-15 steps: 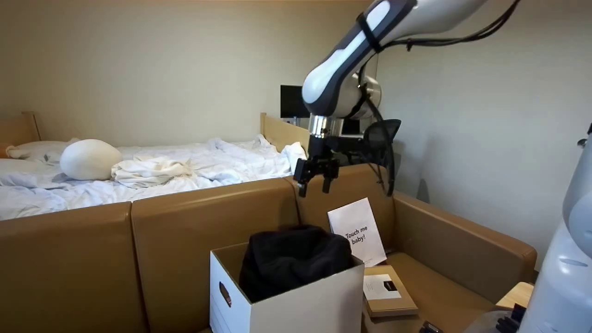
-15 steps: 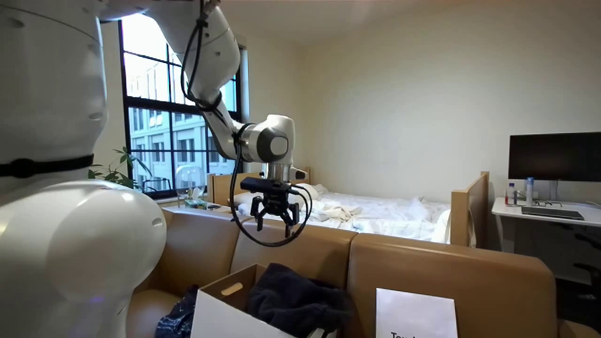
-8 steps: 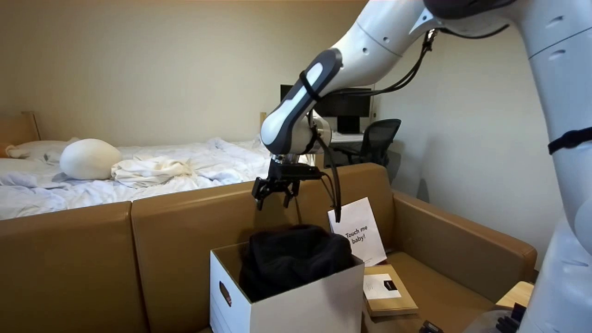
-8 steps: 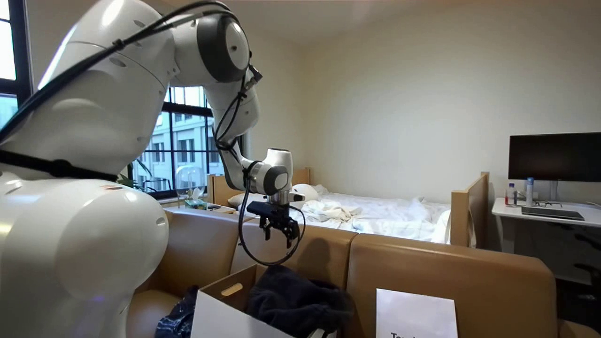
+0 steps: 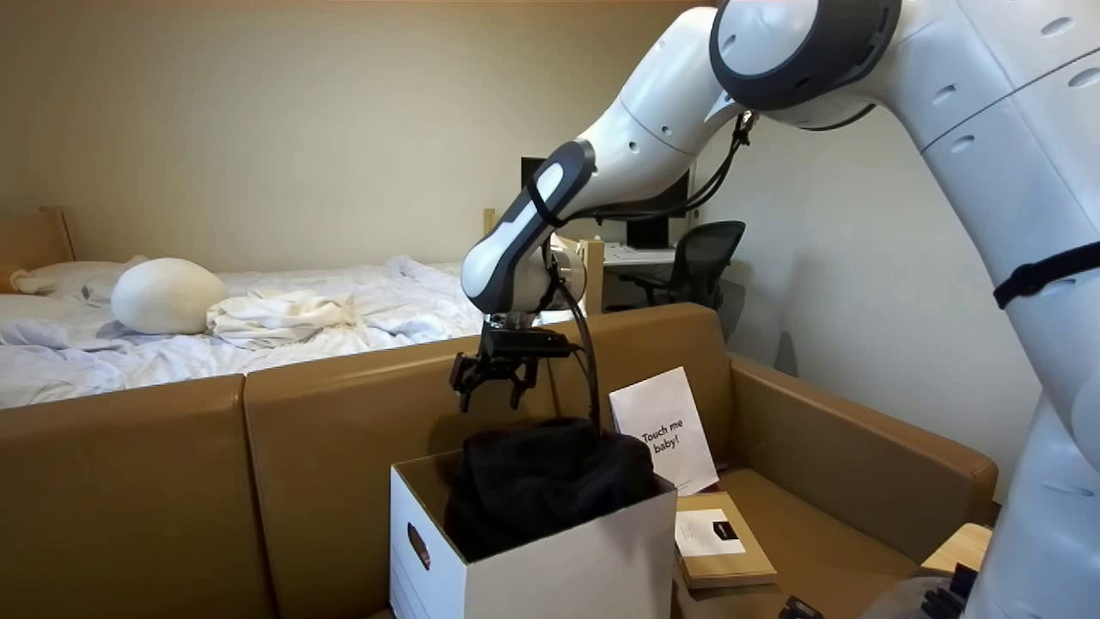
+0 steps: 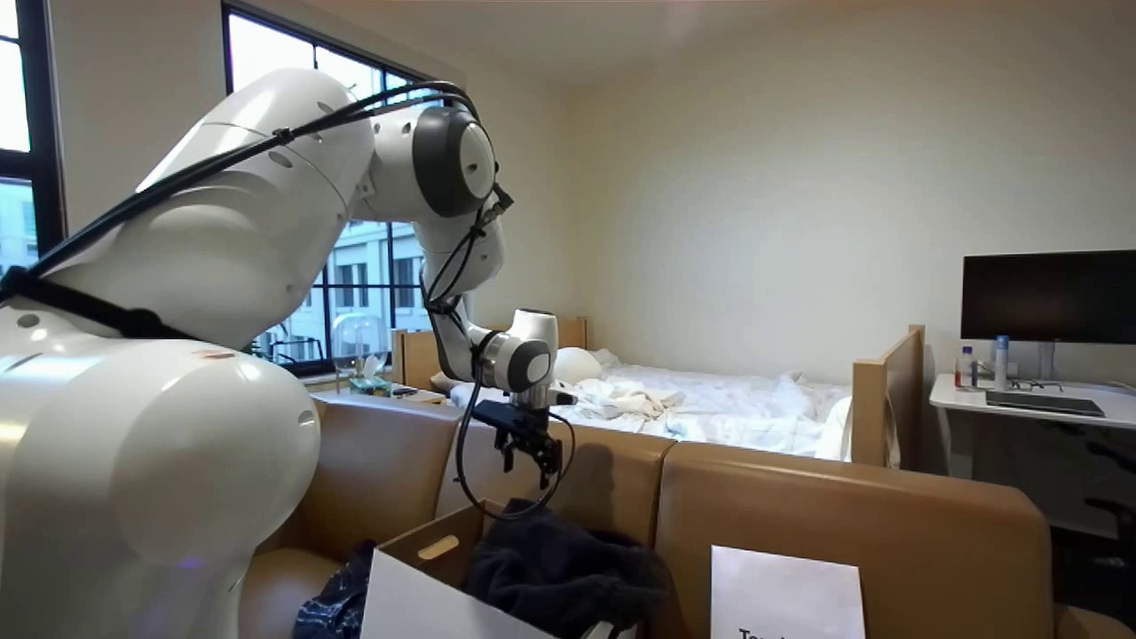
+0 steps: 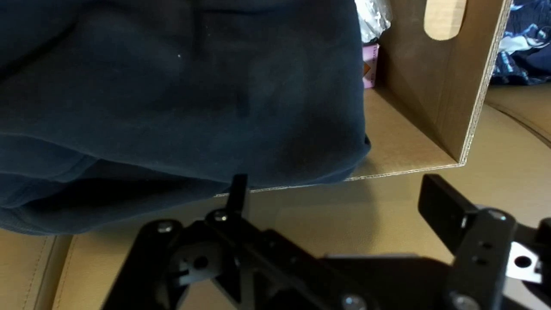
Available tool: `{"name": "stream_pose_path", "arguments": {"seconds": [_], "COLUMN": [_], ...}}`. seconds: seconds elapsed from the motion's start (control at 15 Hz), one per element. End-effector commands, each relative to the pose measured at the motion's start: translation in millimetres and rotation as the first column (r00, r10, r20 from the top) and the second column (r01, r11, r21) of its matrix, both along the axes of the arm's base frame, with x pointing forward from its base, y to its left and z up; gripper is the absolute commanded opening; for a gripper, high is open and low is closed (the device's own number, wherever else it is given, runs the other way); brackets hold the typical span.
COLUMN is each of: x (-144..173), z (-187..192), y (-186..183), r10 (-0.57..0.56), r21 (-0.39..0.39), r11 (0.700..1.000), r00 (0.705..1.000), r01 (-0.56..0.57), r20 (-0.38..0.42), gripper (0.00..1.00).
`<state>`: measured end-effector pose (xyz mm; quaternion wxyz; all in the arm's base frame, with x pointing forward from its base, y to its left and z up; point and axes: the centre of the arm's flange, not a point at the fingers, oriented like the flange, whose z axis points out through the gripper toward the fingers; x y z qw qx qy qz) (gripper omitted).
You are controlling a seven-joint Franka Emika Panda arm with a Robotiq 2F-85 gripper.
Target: Pick the cloth in the box and put it on the couch
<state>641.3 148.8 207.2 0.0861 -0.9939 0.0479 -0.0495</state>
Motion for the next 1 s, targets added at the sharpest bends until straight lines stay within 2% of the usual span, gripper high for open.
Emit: {"name": "stream_pose_path", "arguments": {"seconds": [0.0,0.07,0.2,0.53,0.67,0.87,0.93], "x": [24,30,40,39,36,42,46], "z": [-26,-38,-65,-150,-170,-181,-180], "y": [4,7,10,13,17,21,21], "r10": [0.031,0.036,0.060,0.093,0.113,0.113,0.103], "r21": [0.033,0.025,0.027,-0.008,-0.004,-0.013,-0.018], "r11": [0.999,0.999,0.998,0.994,0.991,0.991,0.992], "r00": [0.997,0.994,0.973,0.886,0.868,0.883,0.897], "r01": [-0.029,-0.034,-0.055,-0.109,-0.131,-0.133,-0.123], "r20": [-0.070,-0.099,-0.225,-0.454,-0.484,-0.456,-0.429], "gripper": [1.00,1.00,1.00,1.00,1.00,1.00,0.75]}}
